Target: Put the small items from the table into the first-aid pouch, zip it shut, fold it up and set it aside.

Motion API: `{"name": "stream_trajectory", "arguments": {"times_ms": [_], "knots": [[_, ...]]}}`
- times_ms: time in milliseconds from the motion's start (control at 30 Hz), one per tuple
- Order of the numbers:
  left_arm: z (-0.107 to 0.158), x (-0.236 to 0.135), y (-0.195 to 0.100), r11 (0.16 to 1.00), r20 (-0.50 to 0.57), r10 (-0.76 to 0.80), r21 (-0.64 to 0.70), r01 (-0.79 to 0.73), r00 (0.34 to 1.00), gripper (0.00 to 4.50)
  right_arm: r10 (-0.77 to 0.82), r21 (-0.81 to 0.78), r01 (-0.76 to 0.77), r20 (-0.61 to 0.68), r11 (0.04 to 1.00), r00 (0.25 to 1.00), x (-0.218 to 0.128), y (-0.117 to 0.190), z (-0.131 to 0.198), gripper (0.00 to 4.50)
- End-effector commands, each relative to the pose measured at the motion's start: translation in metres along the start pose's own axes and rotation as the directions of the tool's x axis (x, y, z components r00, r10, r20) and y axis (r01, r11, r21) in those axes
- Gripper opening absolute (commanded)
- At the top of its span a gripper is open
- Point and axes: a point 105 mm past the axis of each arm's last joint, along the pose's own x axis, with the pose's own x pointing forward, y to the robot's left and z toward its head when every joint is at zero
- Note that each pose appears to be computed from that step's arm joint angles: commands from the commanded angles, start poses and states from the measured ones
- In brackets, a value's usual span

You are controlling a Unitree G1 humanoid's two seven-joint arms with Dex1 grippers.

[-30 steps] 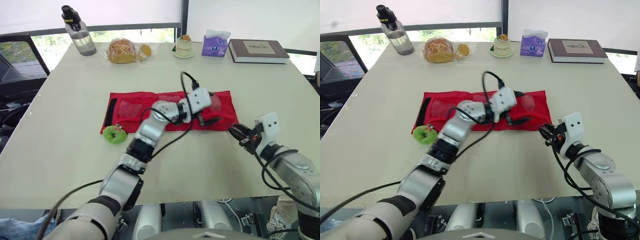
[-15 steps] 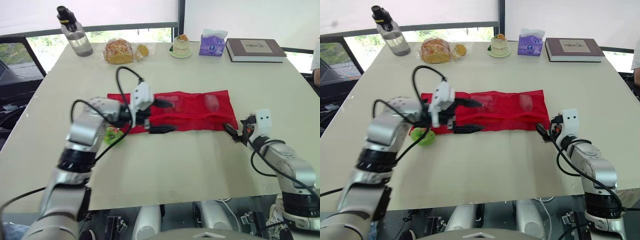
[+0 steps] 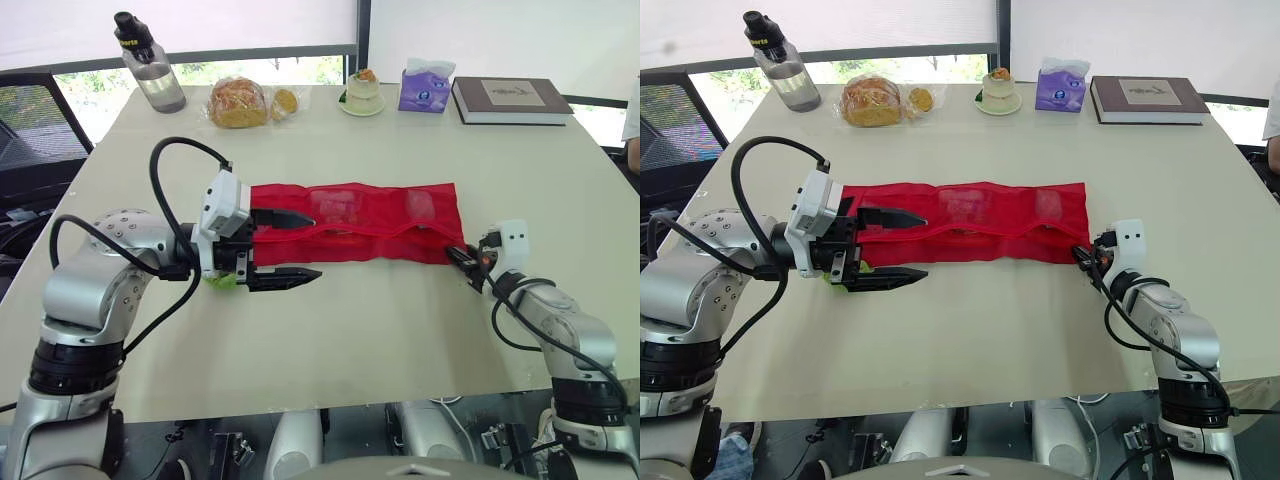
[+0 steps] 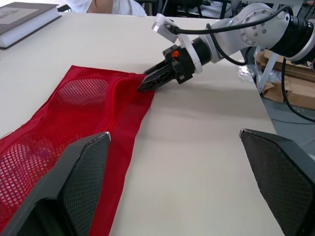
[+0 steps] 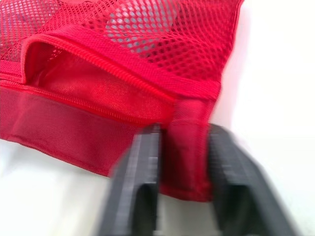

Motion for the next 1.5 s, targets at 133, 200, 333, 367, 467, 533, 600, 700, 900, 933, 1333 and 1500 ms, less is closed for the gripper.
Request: {"name": "stream_trajectory", "arguments": {"times_ms": [133, 200, 333, 367, 467, 533, 600, 700, 900, 933, 1333, 1500], "knots": [[0.012, -0.002, -0.004, 0.999, 0.011, 0.029, 0.036, -0.029, 1.0, 4.5, -0.196, -0.292, 0.181, -0.023, 0.939, 0.98, -0.033, -0.043, 0.013, 0.07], [0.012, -0.002, -0.004, 0.999, 0.011, 0.032, 0.033, -0.032, 0.999, 4.5, -0.287, -0.367, 0.255, -0.034, 0.895, 0.957, -0.049, -0.068, 0.016, 0.07], [0.011, -0.001, -0.004, 0.999, 0.013, 0.031, 0.028, -0.031, 0.999, 4.5, -0.424, -0.516, 0.34, -0.05, 0.786, 0.904, -0.077, -0.107, 0.021, 0.07], [0.011, 0.0, -0.004, 0.999, 0.013, 0.031, 0.028, -0.031, 0.999, 4.5, -0.432, -0.523, 0.346, -0.048, 0.779, 0.901, -0.078, -0.11, 0.022, 0.07], [0.012, 0.002, -0.004, 0.999, 0.017, 0.023, 0.028, -0.024, 1.0, 4.5, -0.49, -0.553, 0.396, -0.026, 0.733, 0.871, -0.09, -0.126, 0.027, 0.07], [0.012, 0.003, -0.003, 0.999, 0.021, 0.023, 0.027, -0.023, 1.0, 4.5, -0.505, -0.557, 0.416, -0.006, 0.719, 0.863, -0.095, -0.131, 0.032, 0.07], [0.012, 0.003, -0.002, 0.999, 0.025, 0.026, 0.026, -0.027, 0.999, 4.5, -0.501, -0.571, 0.409, -0.004, 0.711, 0.865, -0.098, -0.131, 0.034, 0.92], [0.011, 0.002, 0.001, 0.998, 0.025, 0.05, 0.026, -0.051, 0.998, 4.5, -0.467, -0.579, 0.383, 0.005, 0.719, 0.884, -0.103, -0.124, 0.037, 2.55], [-0.013, -0.011, 0.02, 0.973, -0.022, 0.226, -0.033, -0.227, 0.974, 4.5, -0.352, -0.567, 0.325, 0.064, 0.757, 0.934, -0.12, -0.095, 0.055, 4.48], [-0.018, -0.014, 0.025, 0.964, -0.024, 0.26, -0.058, -0.261, 0.965, 4.5, -0.335, -0.556, 0.306, 0.052, 0.773, 0.941, -0.124, -0.091, 0.055, 4.48], [-0.079, -0.036, 0.066, 0.812, -0.165, 0.522, -0.206, -0.547, 0.837, 4.5, 0.14, -0.376, -0.102, 0.074, 0.921, 0.987, -0.13, -0.004, 0.063, 4.48], [-0.1, -0.029, 0.08, 0.752, -0.205, 0.562, -0.277, -0.598, 0.801, 4.5, 0.282, -0.408, -0.222, 0.092, 0.885, 0.955, -0.131, 0.026, 0.068, 4.48]]}}
